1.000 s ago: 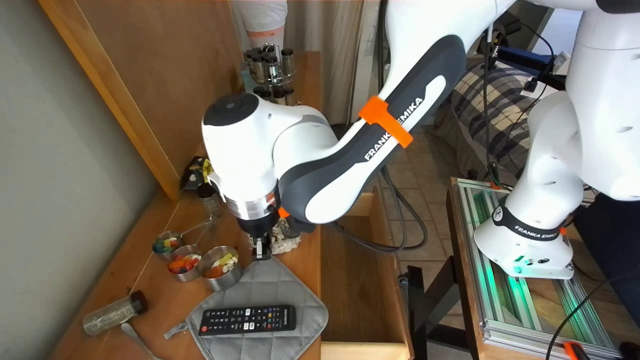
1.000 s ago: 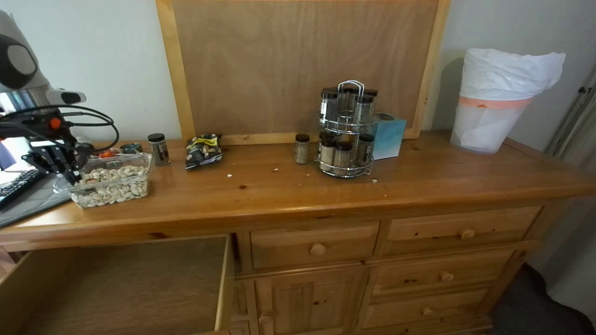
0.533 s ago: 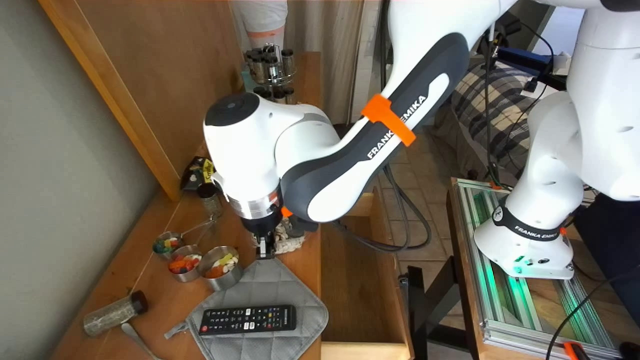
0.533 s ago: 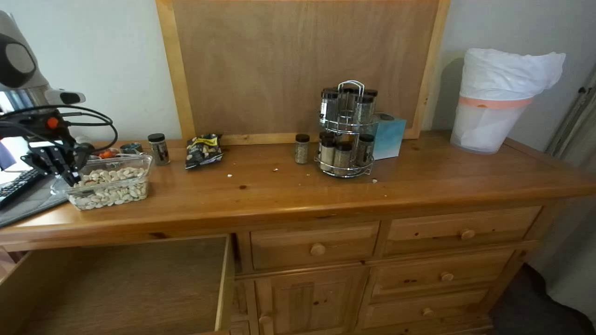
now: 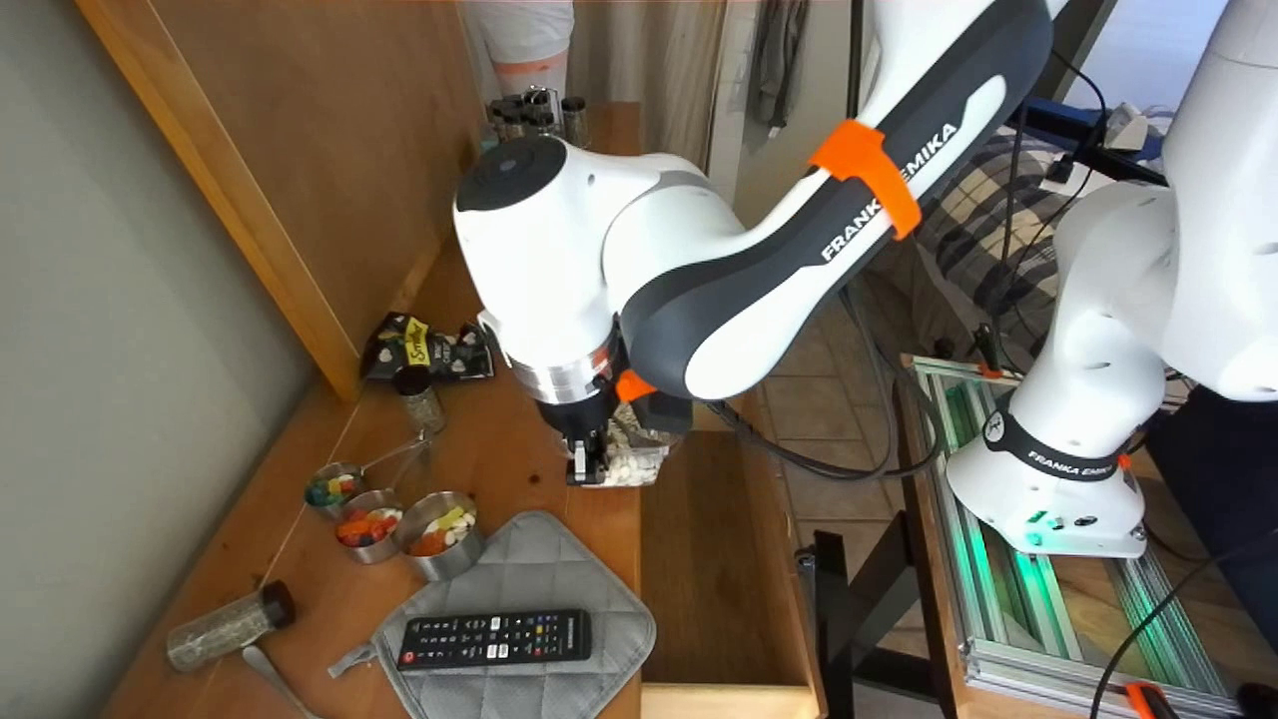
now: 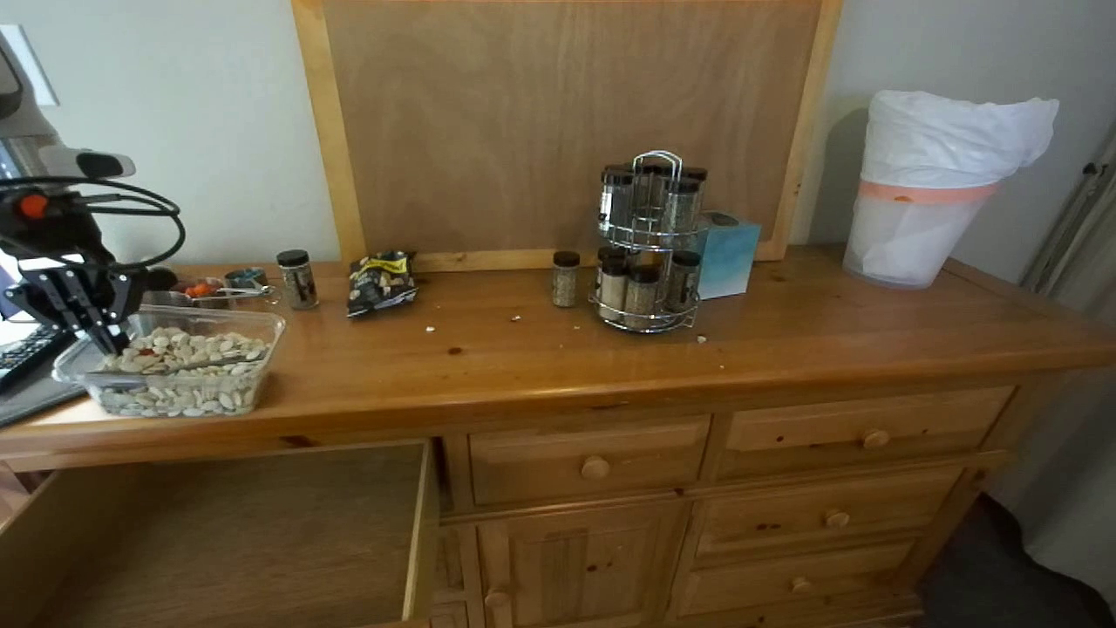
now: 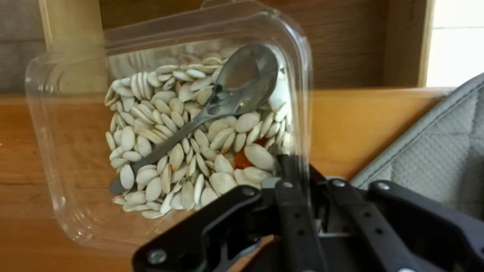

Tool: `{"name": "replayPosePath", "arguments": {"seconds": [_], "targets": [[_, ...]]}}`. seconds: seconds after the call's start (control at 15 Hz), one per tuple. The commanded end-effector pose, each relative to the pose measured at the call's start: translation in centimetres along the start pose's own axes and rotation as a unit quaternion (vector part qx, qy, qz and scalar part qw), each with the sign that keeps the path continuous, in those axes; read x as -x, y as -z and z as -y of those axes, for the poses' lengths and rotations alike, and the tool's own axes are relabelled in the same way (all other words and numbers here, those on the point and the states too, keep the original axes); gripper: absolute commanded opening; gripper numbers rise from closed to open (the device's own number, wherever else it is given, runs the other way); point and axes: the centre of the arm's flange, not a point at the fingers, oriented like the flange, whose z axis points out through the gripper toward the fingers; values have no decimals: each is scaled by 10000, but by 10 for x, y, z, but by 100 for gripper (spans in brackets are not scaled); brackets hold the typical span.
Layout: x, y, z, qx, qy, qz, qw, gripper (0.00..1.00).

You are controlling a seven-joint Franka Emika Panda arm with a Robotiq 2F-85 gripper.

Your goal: Put the clear container in the open drawer.

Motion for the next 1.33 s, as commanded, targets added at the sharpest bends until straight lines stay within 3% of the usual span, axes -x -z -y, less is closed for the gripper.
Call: {"name": "replayPosePath", "arguments": {"seconds": [0.0, 0.53, 1.27], "targets": [[27, 16, -8, 196, -199, 170, 9995, 5], [33, 14, -15, 325, -239, 372, 9985, 5], [54, 26, 3, 845, -279, 775, 9930, 3]]}}
